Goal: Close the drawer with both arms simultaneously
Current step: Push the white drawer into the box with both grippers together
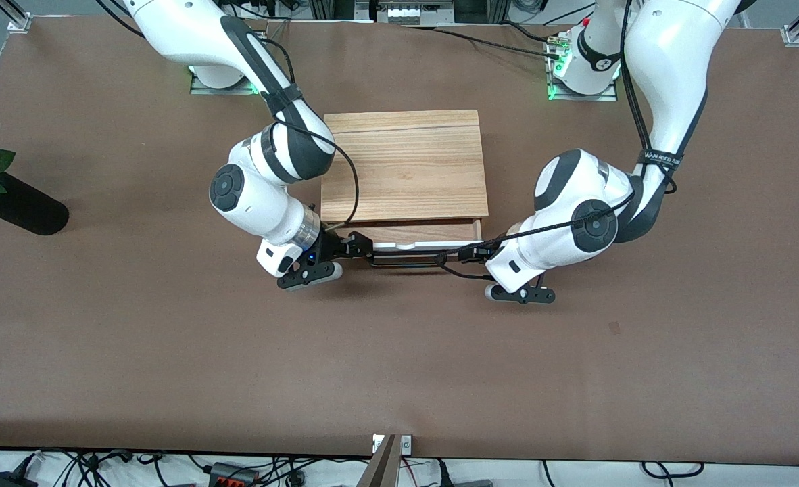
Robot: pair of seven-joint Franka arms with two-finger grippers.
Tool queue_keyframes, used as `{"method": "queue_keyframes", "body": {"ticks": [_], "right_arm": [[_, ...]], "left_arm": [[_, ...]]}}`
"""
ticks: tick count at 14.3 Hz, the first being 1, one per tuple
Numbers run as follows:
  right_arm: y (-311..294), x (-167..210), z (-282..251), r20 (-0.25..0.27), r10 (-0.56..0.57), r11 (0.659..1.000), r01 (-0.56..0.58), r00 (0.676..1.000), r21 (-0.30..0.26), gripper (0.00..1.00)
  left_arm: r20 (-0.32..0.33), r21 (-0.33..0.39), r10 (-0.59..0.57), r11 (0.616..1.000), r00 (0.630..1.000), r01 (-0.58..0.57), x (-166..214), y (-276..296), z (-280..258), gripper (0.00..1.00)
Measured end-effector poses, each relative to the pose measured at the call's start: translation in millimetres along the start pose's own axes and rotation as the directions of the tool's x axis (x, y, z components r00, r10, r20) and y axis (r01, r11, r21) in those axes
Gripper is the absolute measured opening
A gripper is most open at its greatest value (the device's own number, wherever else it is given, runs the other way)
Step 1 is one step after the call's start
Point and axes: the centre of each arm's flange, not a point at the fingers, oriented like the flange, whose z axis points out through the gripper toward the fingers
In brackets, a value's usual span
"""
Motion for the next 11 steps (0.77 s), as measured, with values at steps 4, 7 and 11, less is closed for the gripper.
{"method": "queue_keyframes", "body": {"ticks": [4, 7, 11], "right_arm": [[0.8, -5.6, 4.2, 0.056, 0.008, 1.000, -0.008, 0.998, 0.003, 1.00], [0.6, -8.7, 6.3, 0.085, 0.009, 1.000, -0.010, 0.996, 0.004, 1.00], [0.8, -14.5, 6.1, 0.166, 0.017, 1.000, -0.018, 0.986, 0.009, 1.00]], "left_arm": [[0.064, 0.025, 0.001, 1.000, 0.998, -0.002, -7.8, -1.8, 7.3, 1.00], [0.083, 0.032, 0.004, 0.999, 0.997, -0.006, -10.8, -0.4, 9.6, 1.00], [0.144, 0.056, 0.011, 0.998, 0.990, -0.019, -20.7, 2.9, 17.0, 1.00]]}}
